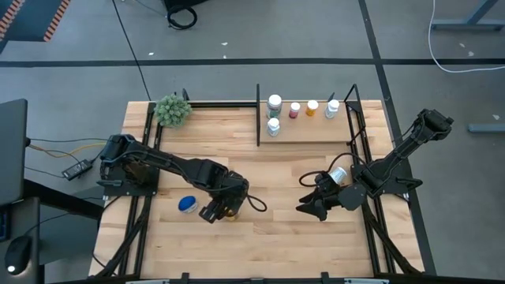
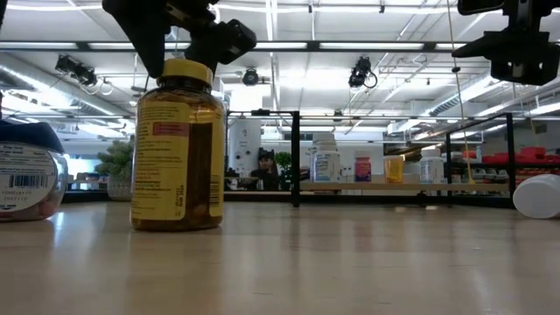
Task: Pick and place medicine bottles onto shelf by color
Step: Put the yellow pill bottle on the shelf
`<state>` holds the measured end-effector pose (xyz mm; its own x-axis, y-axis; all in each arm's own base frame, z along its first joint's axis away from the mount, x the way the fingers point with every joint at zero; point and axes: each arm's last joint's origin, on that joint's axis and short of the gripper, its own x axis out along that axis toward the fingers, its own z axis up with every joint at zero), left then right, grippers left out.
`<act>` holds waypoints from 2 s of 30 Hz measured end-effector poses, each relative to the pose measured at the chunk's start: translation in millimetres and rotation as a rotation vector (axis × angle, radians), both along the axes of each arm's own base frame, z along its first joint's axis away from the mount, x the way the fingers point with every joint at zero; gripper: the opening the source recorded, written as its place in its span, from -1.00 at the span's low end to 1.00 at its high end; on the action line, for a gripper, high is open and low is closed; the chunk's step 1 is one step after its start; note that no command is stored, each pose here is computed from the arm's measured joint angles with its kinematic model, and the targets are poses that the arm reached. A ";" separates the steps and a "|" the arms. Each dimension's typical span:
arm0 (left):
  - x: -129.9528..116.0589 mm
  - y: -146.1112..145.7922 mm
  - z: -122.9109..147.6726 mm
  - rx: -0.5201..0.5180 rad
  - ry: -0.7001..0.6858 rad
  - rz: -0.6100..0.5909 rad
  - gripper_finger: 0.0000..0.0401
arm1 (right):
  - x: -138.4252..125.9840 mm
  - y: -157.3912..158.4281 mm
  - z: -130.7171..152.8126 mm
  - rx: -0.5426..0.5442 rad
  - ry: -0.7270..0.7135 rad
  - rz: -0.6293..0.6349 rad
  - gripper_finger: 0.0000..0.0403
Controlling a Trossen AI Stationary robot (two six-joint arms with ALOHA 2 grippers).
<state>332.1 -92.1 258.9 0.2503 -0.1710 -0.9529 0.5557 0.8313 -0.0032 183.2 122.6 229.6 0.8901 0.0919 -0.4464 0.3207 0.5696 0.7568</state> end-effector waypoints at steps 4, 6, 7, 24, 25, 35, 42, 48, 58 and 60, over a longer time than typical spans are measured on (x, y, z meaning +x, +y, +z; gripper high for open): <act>1.7 0.7 0.4 0.012 -0.025 -0.050 0.07 | 0.0 0.0 0.0 0.006 0.001 -0.003 0.42; 5.3 2.5 1.2 0.032 -0.066 -0.063 0.10 | 0.0 0.0 0.0 0.015 0.002 -0.007 0.42; 7.8 4.3 1.7 0.039 -0.089 -0.063 0.12 | 0.0 0.0 0.0 0.021 0.002 -0.011 0.42; 49.2 85.0 25.6 0.079 -0.245 0.077 0.09 | 2.5 2.4 6.0 0.185 -0.038 -0.050 0.42; 53.4 88.6 28.0 0.086 -0.239 0.081 0.08 | 2.5 2.4 6.2 0.195 -0.038 -0.054 0.42; 110.3 120.8 22.5 0.102 -0.158 0.138 0.12 | 2.9 2.7 7.3 0.267 -0.040 -0.082 0.42; 133.1 142.0 20.3 0.111 -0.187 0.199 0.09 | 3.1 2.8 7.9 0.274 -0.045 -0.084 0.42; 136.4 154.3 14.2 0.111 -0.163 0.224 0.12 | 3.2 2.7 7.9 0.266 -0.047 -0.084 0.42; 137.8 154.8 5.3 0.105 -0.136 0.238 0.23 | 3.1 2.1 7.5 0.257 -0.048 -0.095 0.42; 138.1 154.6 5.5 0.098 -0.137 0.264 0.27 | 3.3 1.6 7.7 0.251 -0.056 -0.111 0.42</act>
<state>470.2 62.5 264.3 0.4009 0.0081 -0.9161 0.3107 0.9395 0.1442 186.6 124.2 237.3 0.9235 0.0942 -0.3719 0.3245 0.3255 0.8881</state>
